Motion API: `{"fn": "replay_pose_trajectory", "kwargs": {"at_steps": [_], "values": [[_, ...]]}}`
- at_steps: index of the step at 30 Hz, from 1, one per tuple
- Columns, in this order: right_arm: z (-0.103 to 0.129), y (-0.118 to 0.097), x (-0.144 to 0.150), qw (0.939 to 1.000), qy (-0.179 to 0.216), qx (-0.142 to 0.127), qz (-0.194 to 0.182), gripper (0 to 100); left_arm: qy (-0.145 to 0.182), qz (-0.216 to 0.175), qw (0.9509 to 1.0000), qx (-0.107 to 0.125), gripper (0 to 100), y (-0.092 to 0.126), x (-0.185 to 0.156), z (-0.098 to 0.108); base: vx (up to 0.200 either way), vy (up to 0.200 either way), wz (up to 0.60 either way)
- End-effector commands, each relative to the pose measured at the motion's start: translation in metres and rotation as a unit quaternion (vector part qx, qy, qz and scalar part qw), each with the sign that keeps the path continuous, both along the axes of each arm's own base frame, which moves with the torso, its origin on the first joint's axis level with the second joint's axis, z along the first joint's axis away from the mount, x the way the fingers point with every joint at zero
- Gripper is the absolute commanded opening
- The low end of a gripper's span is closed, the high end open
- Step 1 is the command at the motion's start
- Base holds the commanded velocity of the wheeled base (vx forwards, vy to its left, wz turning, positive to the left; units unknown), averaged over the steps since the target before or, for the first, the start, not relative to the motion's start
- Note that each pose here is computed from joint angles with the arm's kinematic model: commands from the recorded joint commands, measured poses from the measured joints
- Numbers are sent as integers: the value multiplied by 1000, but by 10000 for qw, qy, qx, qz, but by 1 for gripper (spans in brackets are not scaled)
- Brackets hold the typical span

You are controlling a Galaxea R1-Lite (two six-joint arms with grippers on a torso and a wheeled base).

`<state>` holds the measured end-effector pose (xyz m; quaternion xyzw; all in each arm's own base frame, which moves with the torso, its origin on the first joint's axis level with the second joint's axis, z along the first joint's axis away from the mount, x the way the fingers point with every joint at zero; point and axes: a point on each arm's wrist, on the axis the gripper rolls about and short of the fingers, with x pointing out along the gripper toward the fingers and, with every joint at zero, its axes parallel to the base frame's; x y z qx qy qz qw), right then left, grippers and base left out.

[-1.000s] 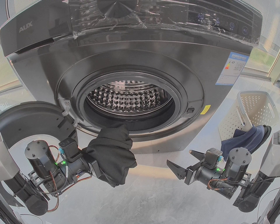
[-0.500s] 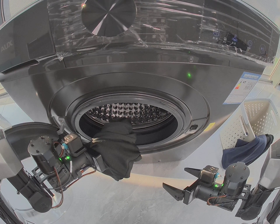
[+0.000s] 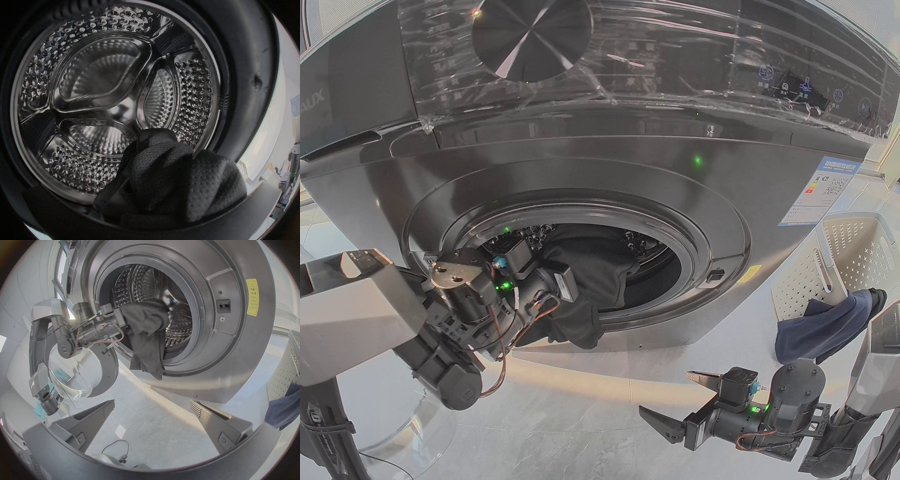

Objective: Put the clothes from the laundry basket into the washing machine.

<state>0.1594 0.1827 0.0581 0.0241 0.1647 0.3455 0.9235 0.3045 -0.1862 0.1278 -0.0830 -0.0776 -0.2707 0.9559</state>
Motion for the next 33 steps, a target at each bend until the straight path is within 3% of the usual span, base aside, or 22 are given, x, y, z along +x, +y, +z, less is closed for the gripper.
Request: {"fn": "replay_pose_trajectory", "kwargs": {"at_steps": [1,9,17,23,33], "values": [[-7,3,1,9999,81,-97,14,100,11,33,10000,-51,0,-23,33,-24,0,0,0],[-7,3,1,9999,76,-91,14,100,-163,182,9995,-179,0,-37,71,-28,0,0,0],[-7,3,1,9999,81,-97,14,100,-338,644,9964,-427,0,-35,118,-4,0,0,0],[-7,4,1,9999,71,-85,14,100,-391,736,9949,-561,0,-38,131,12,0,0,0],[-7,3,2,9999,76,-91,6,100,-261,711,9952,-616,0,-39,129,11,0,0,0]]}}
